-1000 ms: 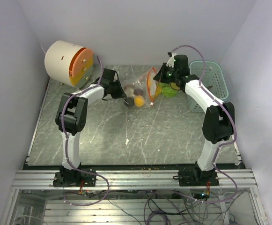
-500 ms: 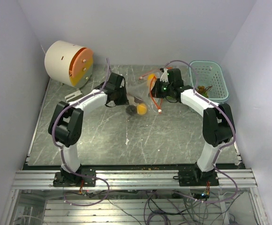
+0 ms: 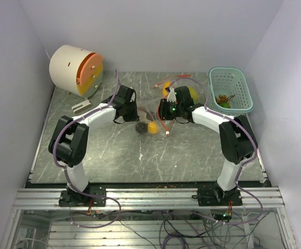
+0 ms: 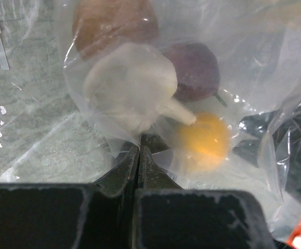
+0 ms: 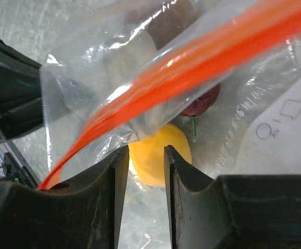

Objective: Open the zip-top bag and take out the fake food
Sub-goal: Pick up the fake fruit from the zipper food storage bag.

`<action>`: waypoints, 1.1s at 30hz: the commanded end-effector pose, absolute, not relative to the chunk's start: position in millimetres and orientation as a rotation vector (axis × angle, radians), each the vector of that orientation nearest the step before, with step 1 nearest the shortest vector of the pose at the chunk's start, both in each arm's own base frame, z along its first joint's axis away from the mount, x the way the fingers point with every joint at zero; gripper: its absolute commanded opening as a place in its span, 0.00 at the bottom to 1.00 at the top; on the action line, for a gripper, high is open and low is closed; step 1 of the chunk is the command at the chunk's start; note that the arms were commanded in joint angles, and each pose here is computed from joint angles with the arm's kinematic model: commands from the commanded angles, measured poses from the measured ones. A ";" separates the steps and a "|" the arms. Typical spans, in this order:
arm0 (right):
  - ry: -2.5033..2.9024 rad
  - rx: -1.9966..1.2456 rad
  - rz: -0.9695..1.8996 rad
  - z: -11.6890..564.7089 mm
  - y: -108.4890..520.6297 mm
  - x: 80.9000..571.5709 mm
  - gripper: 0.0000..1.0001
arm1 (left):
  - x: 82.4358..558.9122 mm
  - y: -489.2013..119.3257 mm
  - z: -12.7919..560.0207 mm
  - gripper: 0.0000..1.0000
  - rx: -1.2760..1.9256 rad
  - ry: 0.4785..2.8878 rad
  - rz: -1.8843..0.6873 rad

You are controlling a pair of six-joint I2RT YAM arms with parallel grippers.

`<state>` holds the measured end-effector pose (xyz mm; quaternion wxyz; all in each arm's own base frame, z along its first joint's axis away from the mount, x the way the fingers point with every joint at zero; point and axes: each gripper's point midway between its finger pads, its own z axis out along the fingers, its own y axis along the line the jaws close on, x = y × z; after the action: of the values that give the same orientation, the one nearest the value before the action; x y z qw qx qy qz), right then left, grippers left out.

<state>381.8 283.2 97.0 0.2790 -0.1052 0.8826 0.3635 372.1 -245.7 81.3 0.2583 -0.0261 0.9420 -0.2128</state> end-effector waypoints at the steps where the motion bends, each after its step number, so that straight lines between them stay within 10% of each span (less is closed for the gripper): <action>1: 2.438 -0.288 0.949 65.0 282.9 366.8 0.34 | 372.4 -246.0 88.3 0.07 -0.077 2.525 -0.592; 22: 2.499 -0.542 1.036 37.5 302.5 299.7 0.83 | 364.2 -245.6 73.8 0.07 -0.094 2.556 -0.605; 28: 2.540 -0.605 1.004 23.9 306.9 291.5 0.79 | 362.3 -245.0 73.2 0.07 -0.125 2.552 -0.614; 33: 2.523 -0.590 0.913 32.7 299.8 301.0 0.55 | 363.7 -242.2 74.9 0.07 -0.125 2.553 -0.591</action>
<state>297.0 310.6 36.7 0.1880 -0.2047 0.8890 0.3640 359.8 -242.4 62.5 0.2394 -0.0454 0.9459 -0.2141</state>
